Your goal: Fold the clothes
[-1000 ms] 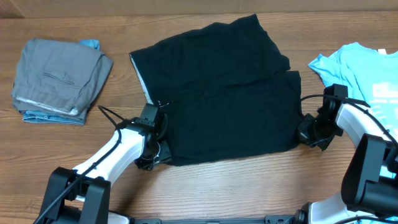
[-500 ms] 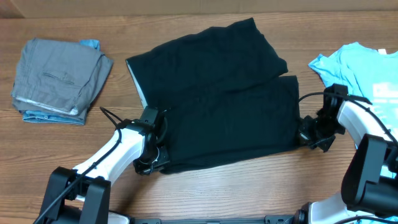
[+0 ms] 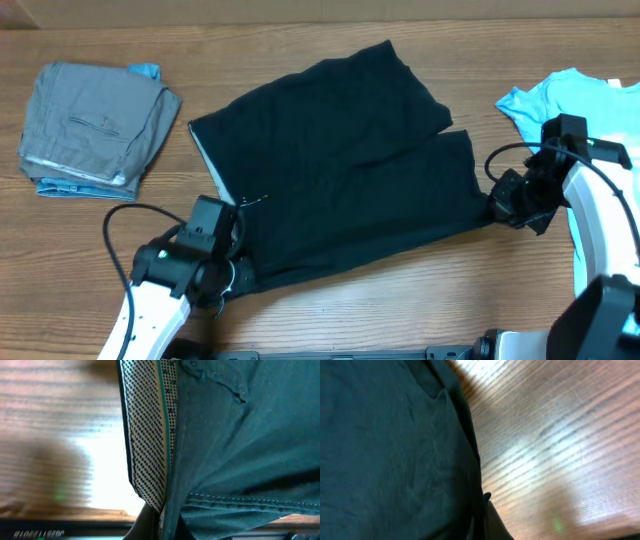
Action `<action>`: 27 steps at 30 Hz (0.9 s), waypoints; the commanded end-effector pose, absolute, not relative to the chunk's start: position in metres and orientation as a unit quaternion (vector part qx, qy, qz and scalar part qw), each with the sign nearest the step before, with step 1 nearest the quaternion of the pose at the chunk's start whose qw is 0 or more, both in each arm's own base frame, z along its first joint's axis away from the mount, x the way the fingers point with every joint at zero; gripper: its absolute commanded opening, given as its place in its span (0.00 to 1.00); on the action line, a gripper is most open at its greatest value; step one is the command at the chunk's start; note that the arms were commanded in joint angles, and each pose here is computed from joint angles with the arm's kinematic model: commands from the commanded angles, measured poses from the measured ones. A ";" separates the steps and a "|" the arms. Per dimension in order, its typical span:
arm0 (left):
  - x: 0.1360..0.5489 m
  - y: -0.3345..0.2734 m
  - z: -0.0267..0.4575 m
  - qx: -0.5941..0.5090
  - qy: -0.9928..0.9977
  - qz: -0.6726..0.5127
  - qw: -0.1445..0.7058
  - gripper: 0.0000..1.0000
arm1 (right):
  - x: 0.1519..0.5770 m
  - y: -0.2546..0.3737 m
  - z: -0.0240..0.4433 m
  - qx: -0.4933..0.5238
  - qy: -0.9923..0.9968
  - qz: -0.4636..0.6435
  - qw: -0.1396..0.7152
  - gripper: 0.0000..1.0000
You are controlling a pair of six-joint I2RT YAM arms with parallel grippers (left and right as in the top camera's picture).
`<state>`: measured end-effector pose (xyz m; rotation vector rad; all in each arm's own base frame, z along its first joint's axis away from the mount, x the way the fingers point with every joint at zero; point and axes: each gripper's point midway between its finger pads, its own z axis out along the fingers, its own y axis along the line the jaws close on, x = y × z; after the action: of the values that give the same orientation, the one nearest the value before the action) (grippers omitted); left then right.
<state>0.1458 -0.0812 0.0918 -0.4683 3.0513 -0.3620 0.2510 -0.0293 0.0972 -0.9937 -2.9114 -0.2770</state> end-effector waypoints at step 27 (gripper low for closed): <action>0.209 -0.046 0.170 -0.183 0.970 -0.041 0.154 0.04 | 0.341 -0.030 0.214 -0.221 -0.943 -0.060 -0.241 0.04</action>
<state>0.1957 -0.0789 0.1648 -0.4464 2.8711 -0.3150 0.3188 -0.0197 0.2038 -0.8510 -3.4203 -0.3704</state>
